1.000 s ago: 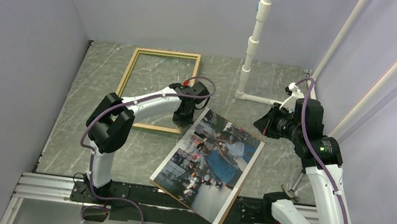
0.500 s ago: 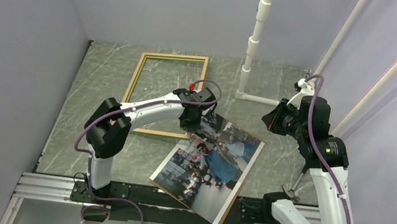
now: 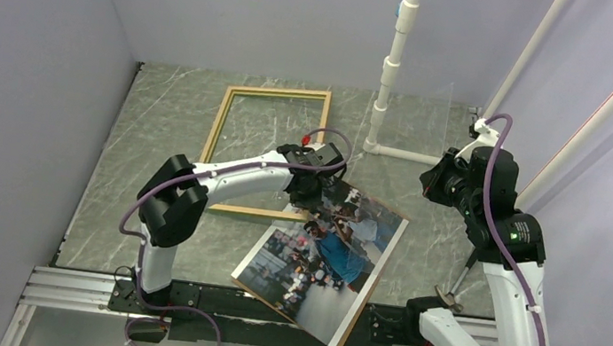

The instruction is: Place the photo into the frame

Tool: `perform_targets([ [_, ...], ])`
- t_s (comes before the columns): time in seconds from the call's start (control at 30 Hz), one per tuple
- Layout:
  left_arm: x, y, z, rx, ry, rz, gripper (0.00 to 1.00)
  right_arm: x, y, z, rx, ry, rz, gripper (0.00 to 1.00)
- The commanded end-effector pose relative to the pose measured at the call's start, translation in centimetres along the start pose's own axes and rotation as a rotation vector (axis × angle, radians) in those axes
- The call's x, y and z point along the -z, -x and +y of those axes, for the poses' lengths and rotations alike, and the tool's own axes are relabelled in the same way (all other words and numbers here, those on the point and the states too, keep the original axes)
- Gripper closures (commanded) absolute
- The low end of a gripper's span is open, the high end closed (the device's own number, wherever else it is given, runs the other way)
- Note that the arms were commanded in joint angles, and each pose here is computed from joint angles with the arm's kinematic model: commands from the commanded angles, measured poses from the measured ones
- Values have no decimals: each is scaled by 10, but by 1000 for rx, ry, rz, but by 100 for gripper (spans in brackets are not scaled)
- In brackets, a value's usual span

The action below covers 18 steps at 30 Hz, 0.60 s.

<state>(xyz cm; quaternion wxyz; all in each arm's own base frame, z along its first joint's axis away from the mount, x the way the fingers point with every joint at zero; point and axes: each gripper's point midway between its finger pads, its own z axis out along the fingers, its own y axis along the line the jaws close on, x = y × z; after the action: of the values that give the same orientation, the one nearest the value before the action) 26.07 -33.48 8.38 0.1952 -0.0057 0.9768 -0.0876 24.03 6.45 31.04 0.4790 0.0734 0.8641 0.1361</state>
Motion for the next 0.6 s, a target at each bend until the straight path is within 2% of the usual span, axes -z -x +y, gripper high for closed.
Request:
perform_targets([
  [0.0, 10, 8, -71, 88, -227, -3, 100, 12, 23, -7, 18, -58, -91, 100],
  [0.57, -22, -7, -138, 118, -356, 43, 100, 14, 23, -7, 23, -59, -102, 100],
])
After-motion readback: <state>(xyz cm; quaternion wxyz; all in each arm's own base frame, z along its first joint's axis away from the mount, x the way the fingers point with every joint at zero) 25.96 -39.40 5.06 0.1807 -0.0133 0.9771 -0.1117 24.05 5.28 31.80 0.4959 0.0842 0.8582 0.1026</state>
